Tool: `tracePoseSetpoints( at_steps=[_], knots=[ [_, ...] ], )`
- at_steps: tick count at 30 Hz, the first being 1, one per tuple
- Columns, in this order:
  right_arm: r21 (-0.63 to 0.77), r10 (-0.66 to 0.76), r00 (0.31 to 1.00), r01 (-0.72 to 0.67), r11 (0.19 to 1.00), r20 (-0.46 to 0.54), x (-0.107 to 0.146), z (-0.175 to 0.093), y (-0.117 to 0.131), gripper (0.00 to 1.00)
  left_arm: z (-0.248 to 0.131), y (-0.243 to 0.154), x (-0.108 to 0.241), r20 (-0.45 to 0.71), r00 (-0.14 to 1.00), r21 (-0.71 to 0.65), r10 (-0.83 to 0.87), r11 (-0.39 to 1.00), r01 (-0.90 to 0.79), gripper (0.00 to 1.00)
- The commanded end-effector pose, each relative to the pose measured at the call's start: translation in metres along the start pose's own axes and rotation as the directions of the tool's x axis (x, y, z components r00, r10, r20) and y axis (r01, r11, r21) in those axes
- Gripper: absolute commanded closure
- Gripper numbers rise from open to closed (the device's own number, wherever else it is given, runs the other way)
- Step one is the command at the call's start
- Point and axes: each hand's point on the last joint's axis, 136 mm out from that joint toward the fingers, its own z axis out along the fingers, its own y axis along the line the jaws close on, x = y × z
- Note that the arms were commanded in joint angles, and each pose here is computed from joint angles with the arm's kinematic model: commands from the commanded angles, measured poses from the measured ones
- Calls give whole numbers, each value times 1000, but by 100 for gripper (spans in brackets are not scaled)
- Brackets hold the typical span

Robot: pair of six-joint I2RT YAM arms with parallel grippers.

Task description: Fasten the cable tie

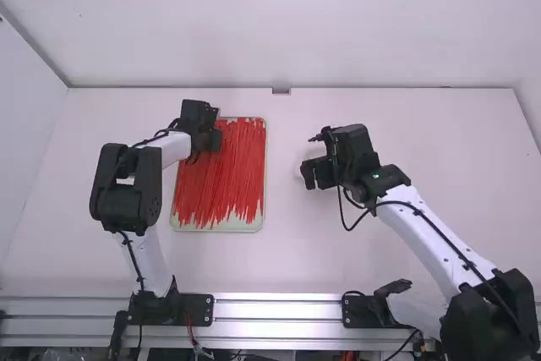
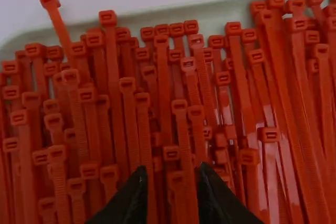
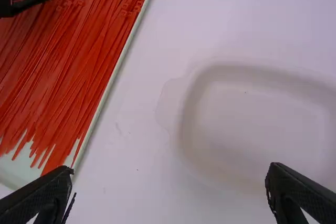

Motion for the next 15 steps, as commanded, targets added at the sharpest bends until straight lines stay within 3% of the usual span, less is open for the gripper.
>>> tracePoseSetpoints(
  at_steps=[1, 10, 15],
  knots=[
    [0, -2, 1000, 2, 1000, -3, 0, 2, 0, 2, 5, -7, 6, -13, 1000, 24, 14, 1000, -14, 78],
    [1, -2, 1000, 2, 1000, -3, 0, 2, 0, 2, 5, -5, 2, 5, 999, 14, 37, 999, -37, 80],
    [-1, -3, 1000, 3, 1000, -7, 1, 2, 1, 2, 7, -5, 3, 27, 999, 12, 38, 999, -38, 76]
  ],
)
